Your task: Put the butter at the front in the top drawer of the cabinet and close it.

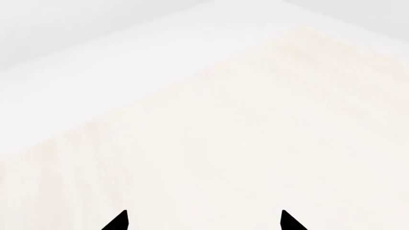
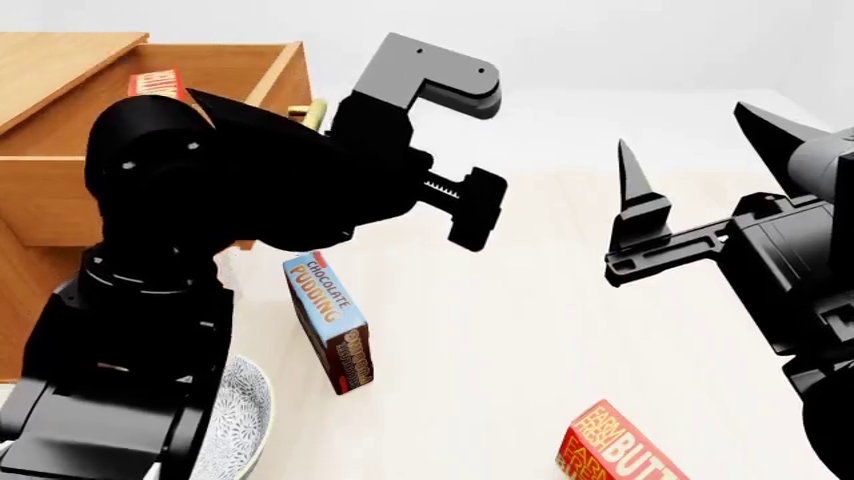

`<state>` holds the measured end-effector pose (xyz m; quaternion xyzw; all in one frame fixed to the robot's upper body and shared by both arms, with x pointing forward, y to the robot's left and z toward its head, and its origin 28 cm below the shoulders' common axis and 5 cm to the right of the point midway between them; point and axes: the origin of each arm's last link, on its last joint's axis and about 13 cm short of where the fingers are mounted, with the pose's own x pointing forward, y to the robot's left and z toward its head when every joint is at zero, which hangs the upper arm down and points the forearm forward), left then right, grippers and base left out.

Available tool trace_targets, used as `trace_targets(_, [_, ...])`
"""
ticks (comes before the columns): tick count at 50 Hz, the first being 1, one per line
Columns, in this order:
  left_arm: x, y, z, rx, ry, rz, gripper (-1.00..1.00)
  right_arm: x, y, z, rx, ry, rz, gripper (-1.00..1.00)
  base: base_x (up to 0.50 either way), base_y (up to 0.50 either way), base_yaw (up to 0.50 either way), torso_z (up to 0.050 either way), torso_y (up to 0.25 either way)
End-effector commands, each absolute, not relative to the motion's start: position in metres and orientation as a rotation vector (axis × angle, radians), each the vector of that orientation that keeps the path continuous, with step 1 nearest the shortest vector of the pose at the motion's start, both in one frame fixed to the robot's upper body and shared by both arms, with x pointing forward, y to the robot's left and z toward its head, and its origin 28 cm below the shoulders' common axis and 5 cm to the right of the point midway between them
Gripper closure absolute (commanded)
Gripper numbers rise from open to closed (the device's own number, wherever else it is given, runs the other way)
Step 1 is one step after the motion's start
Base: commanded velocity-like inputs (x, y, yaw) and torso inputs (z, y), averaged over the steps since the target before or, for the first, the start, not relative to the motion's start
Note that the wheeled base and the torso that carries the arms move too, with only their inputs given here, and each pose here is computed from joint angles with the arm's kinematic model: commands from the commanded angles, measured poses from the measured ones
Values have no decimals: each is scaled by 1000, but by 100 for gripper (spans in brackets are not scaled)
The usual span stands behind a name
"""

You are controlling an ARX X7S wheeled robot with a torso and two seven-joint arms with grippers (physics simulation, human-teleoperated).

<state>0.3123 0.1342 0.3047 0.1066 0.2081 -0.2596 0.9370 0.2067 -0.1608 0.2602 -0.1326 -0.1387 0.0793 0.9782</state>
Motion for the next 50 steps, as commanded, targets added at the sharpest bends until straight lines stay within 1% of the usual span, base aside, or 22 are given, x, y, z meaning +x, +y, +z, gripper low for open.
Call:
trace_targets(1, [313,141,289,220,477,-475,-100,207,-160,260,-268,-280,163,-100,0,0,0,0,0])
trace_targets(31, [320,167,269,227,518,-300,-100,207,-160,258,-268,-276,168,-100,0,0,0,0,0])
trace_targets(50, [337,185,270,171,502,-174,-100,207,-160,259,-267,-280,168,-100,0,0,0,0,0])
